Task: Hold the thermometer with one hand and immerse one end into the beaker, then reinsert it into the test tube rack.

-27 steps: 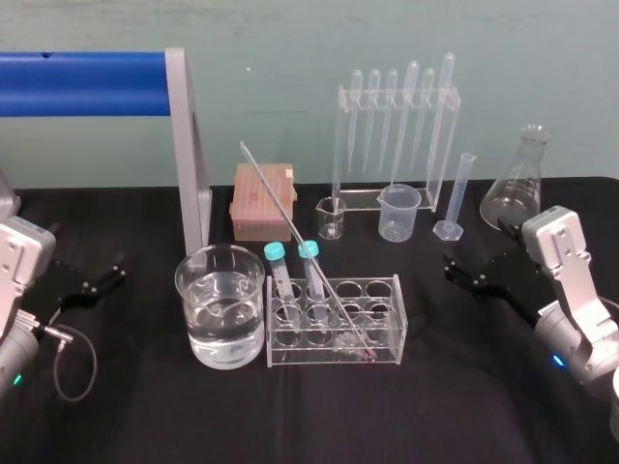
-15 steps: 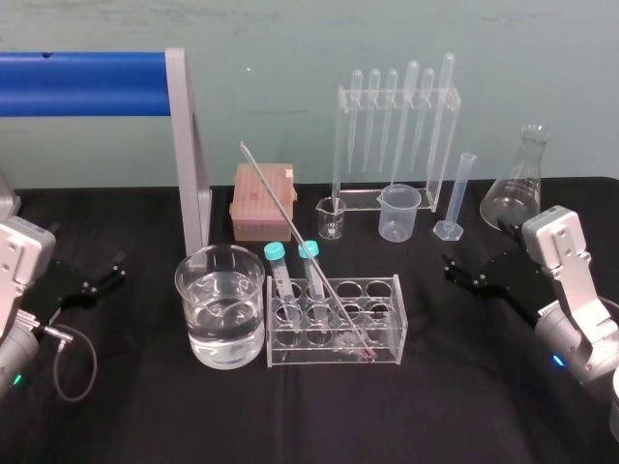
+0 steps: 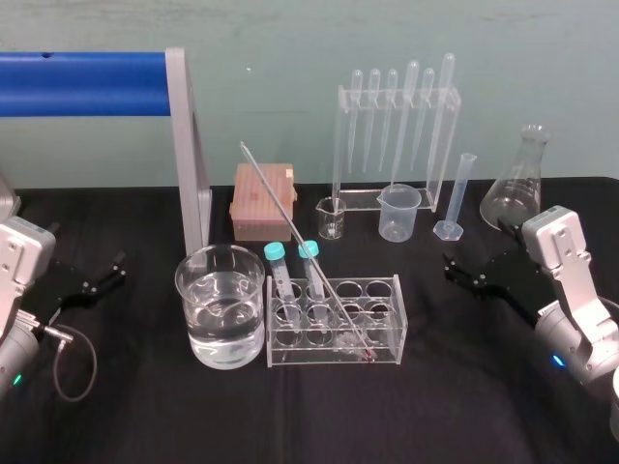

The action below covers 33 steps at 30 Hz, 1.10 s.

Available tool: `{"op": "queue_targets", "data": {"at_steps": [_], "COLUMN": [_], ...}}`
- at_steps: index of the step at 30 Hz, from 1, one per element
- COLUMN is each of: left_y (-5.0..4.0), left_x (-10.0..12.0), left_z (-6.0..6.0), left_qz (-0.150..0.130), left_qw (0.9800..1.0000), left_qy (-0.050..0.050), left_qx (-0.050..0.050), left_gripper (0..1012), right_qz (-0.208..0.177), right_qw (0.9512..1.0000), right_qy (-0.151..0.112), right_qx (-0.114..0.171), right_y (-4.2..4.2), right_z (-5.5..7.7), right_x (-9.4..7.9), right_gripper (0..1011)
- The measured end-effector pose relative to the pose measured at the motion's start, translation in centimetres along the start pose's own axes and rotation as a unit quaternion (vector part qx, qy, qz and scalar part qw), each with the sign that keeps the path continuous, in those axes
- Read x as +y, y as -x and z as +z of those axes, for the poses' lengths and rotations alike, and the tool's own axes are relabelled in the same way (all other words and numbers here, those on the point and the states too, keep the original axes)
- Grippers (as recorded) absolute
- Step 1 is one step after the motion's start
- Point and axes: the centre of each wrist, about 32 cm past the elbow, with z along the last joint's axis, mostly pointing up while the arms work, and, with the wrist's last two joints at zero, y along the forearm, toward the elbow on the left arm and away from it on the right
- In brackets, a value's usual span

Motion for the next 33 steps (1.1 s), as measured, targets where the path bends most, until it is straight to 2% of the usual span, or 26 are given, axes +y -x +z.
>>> {"op": "queue_targets", "data": {"at_steps": [26, 30, 33], "left_y": [0.00, 0.00, 0.00], "left_x": [0.0, 0.0, 0.0], "left_z": [0.0, 0.0, 0.0], "left_qz": [0.000, 0.000, 0.000], "left_qw": [1.0000, 1.0000, 1.0000], "left_qy": [0.000, 0.000, 0.000], "left_qx": [0.000, 0.000, 0.000], "left_gripper": [1008, 1008, 1008], "right_qz": [0.000, 0.020, 0.050], "right_qw": [1.0000, 0.9998, 0.9979], "right_qy": [0.000, -0.001, -0.003], "right_qx": [0.000, 0.010, 0.041], "right_y": [-0.01, -0.70, -1.58], "right_z": [0.0, 0.7, 1.8], "right_x": [0.0, -0.4, -0.7], "right_gripper": [1003, 1003, 1003]}}
